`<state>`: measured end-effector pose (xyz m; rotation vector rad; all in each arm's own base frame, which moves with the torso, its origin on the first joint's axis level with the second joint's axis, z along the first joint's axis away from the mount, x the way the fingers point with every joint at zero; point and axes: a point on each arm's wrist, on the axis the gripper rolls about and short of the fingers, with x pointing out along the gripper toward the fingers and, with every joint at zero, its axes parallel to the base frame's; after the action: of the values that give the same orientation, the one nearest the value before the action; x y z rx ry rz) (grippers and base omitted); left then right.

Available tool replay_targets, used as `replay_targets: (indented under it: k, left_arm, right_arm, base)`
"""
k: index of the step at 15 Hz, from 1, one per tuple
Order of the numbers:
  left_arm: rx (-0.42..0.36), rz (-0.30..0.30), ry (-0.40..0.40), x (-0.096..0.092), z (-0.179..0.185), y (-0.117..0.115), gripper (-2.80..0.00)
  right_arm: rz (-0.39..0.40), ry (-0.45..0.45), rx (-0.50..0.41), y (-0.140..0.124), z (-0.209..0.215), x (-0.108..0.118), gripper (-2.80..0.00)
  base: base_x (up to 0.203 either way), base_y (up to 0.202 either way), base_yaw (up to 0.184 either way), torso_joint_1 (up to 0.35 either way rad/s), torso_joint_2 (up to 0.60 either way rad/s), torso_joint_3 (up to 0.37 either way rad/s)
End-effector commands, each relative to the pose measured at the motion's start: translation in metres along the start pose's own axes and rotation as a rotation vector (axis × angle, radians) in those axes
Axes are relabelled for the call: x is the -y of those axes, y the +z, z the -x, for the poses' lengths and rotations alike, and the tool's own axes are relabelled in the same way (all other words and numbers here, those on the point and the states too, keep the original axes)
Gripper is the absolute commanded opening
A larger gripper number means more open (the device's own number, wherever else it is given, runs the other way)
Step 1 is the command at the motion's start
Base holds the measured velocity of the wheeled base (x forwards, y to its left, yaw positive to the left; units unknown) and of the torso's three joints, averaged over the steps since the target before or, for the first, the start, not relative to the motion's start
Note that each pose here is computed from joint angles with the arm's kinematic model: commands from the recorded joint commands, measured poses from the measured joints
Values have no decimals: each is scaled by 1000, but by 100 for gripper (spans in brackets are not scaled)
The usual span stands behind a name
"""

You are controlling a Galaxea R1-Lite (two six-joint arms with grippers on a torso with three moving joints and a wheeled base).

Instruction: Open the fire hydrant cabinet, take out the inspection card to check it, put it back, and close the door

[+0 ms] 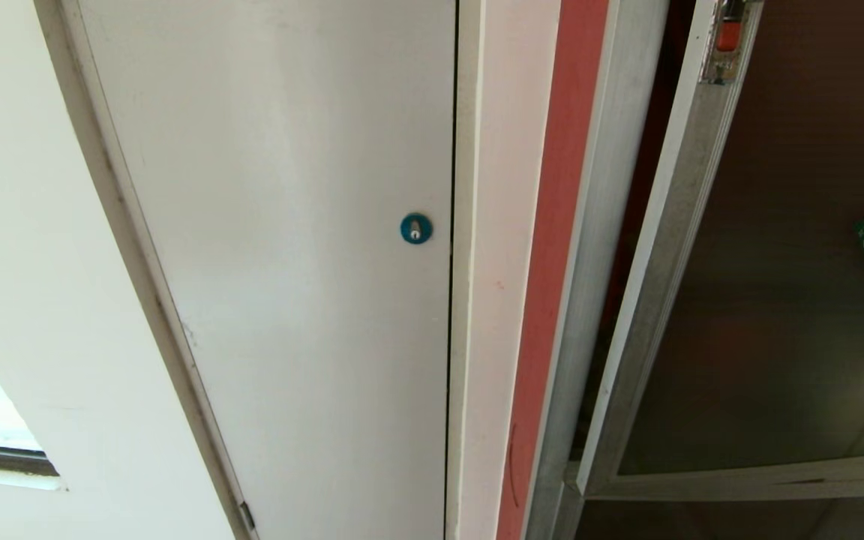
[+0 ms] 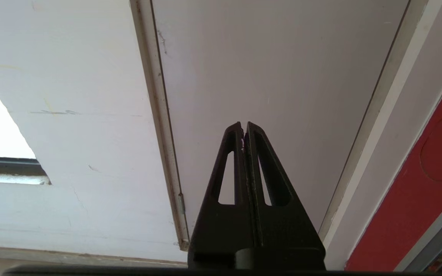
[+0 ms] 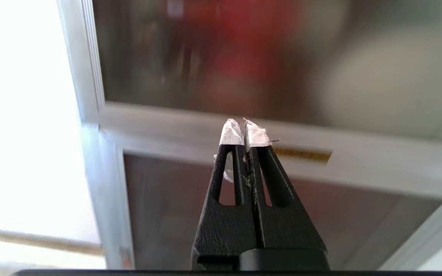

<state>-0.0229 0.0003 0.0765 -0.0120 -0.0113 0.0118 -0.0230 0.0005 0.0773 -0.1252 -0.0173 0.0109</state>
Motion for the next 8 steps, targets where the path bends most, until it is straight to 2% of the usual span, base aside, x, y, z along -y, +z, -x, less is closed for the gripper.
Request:
replay_targets:
  k: [1, 6, 8]
  left_arm:
    - [-1, 0, 0, 0, 0, 0, -280]
    - [-1, 0, 0, 0, 0, 0, -280]
    - [-1, 0, 0, 0, 0, 0, -280]
  right_arm:
    - [-9, 2, -16, -2, 0, 0, -280]
    - [-119, -12, -16, -2, 0, 0, -280]
    - [-128, -14, -16, -2, 0, 0, -280]
  base:
    - [0, 0, 0, 0, 0, 0]
    - [0, 0, 0, 0, 0, 0]
    - [0, 0, 0, 0, 0, 0]
